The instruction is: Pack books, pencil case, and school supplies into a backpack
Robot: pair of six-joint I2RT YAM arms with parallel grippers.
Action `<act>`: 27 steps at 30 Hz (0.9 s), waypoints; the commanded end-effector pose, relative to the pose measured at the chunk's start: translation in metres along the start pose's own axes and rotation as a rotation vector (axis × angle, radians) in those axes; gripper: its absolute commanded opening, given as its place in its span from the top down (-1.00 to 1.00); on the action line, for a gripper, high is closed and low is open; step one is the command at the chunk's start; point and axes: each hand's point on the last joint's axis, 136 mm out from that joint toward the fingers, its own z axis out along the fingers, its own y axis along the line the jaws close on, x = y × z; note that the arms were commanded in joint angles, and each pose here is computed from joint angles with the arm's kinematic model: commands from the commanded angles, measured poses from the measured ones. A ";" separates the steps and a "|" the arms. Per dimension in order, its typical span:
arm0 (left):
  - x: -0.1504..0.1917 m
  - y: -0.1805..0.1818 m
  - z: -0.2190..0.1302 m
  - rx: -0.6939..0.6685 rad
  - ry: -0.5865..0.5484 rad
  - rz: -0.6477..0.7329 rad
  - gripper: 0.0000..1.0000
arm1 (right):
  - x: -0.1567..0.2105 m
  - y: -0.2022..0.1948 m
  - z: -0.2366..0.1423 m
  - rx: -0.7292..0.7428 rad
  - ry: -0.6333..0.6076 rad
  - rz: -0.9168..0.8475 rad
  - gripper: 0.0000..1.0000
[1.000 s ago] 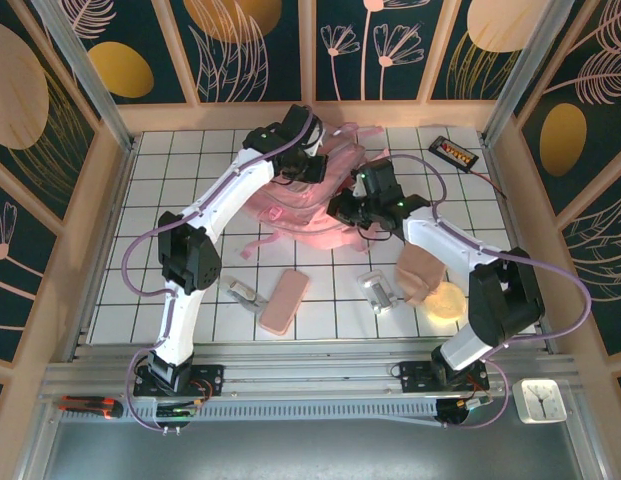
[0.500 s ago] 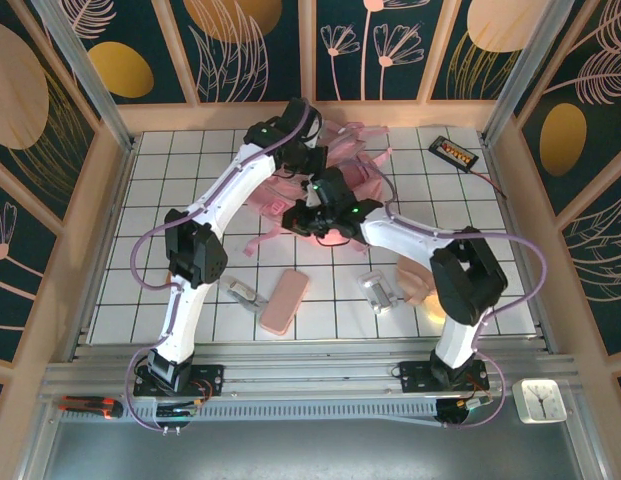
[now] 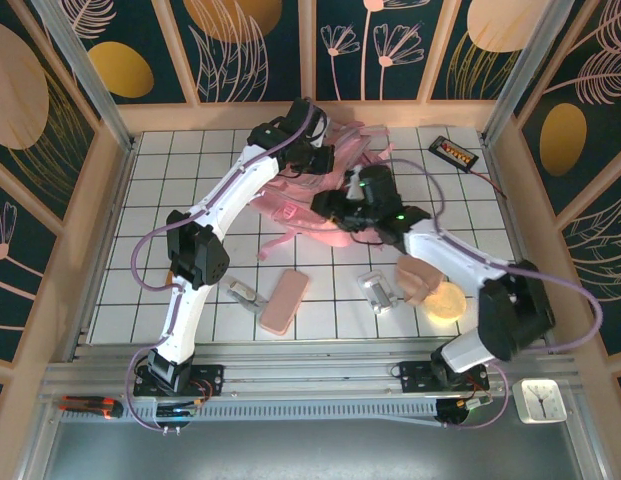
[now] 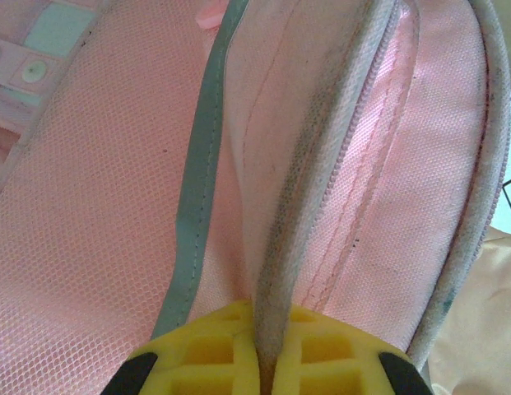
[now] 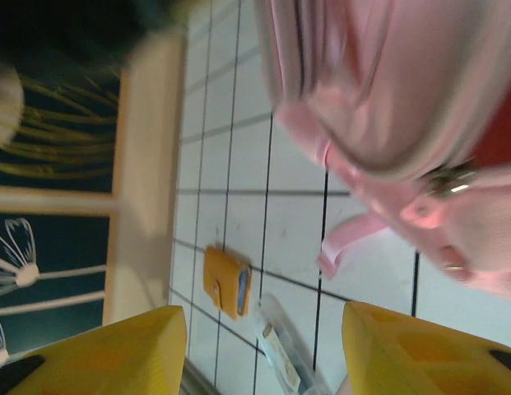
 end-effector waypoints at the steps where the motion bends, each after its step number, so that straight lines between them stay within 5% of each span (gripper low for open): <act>1: -0.043 -0.039 -0.039 0.137 -0.160 0.036 1.00 | -0.005 -0.034 -0.018 0.118 -0.039 0.051 -0.06; 4: -0.044 -0.041 -0.043 0.141 -0.165 0.041 1.00 | -0.024 -0.038 -0.021 0.095 -0.093 0.060 0.04; 9: -0.043 -0.040 -0.047 0.146 -0.162 0.045 1.00 | -0.055 -0.039 -0.011 0.029 -0.145 0.055 0.52; 15: -0.039 -0.045 -0.047 0.179 -0.150 0.047 1.00 | -0.066 -0.038 0.017 -0.030 -0.093 0.010 0.23; 21: -0.041 -0.043 -0.047 0.170 -0.154 0.036 1.00 | -0.058 -0.032 0.031 -0.065 -0.050 -0.009 0.20; 27: -0.054 -0.044 -0.054 0.148 -0.172 0.017 1.00 | -0.036 -0.042 -0.009 0.229 -0.197 0.032 0.04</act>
